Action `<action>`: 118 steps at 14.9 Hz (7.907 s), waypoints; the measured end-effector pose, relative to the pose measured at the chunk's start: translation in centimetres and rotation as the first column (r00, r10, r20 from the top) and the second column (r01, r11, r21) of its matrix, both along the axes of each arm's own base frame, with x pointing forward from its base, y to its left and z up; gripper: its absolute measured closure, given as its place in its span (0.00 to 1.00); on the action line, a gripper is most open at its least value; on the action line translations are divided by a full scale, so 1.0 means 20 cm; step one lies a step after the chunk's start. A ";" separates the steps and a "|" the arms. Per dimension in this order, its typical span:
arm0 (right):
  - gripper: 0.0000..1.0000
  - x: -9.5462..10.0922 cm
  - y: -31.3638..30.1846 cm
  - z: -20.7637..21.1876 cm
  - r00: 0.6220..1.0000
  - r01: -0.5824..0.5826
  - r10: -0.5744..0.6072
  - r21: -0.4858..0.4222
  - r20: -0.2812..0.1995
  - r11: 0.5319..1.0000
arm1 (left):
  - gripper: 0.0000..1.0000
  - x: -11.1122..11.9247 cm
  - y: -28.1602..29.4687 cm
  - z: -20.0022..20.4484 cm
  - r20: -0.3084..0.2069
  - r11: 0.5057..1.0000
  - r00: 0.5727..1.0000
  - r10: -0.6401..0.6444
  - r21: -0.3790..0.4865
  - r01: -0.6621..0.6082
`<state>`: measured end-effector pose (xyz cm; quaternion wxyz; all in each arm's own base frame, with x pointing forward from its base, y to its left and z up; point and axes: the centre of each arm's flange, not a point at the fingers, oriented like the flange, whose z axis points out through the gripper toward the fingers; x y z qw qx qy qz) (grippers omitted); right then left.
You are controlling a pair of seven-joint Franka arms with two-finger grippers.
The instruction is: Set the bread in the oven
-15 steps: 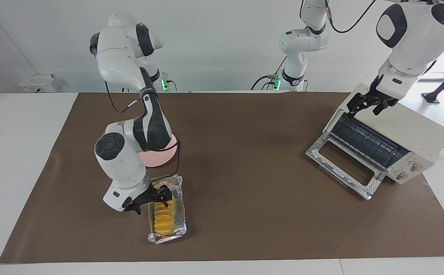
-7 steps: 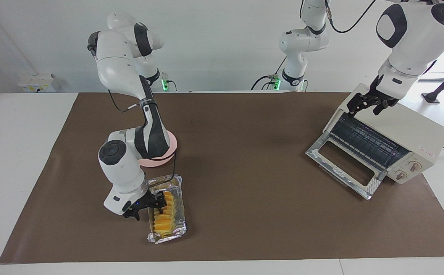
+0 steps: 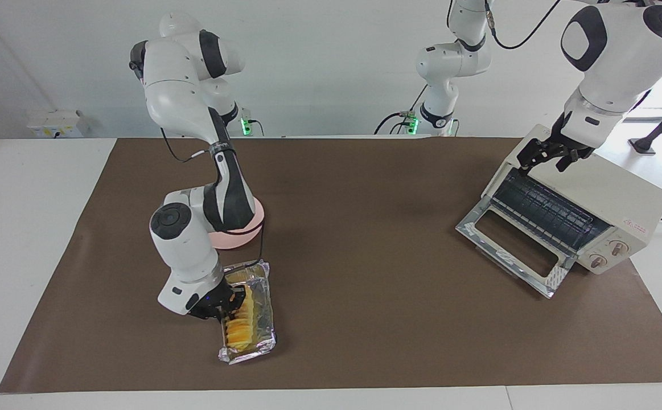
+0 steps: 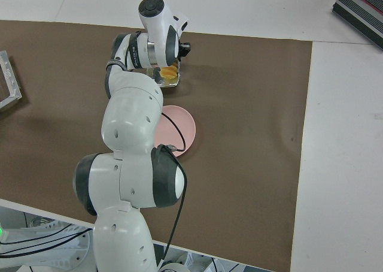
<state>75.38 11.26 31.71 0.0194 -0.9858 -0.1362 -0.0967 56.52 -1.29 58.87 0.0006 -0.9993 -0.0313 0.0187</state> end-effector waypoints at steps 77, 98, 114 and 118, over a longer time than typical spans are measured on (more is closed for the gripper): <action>0.00 -1.15 -0.47 1.51 0.968 0.142 -0.144 -0.027 -0.207 0.990 | 0.00 -0.25 -1.82 -0.73 -0.014 0.991 0.991 -0.131 0.016 0.131; 0.00 -1.17 -0.47 1.49 0.958 0.133 -0.143 -0.058 -0.248 0.989 | 0.22 -0.35 -1.86 -1.25 -0.033 0.972 0.975 -0.219 0.077 0.221; 0.00 -1.17 -0.47 1.49 0.958 0.133 -0.143 -0.059 -0.248 0.989 | 0.98 -0.36 -1.83 -1.30 -0.047 0.971 0.975 -0.215 0.096 0.219; 0.00 -1.17 -0.47 1.49 0.958 0.133 -0.143 -0.059 -0.248 0.989 | 0.98 -0.24 -1.73 -1.21 -0.019 0.979 0.985 -0.172 0.111 0.173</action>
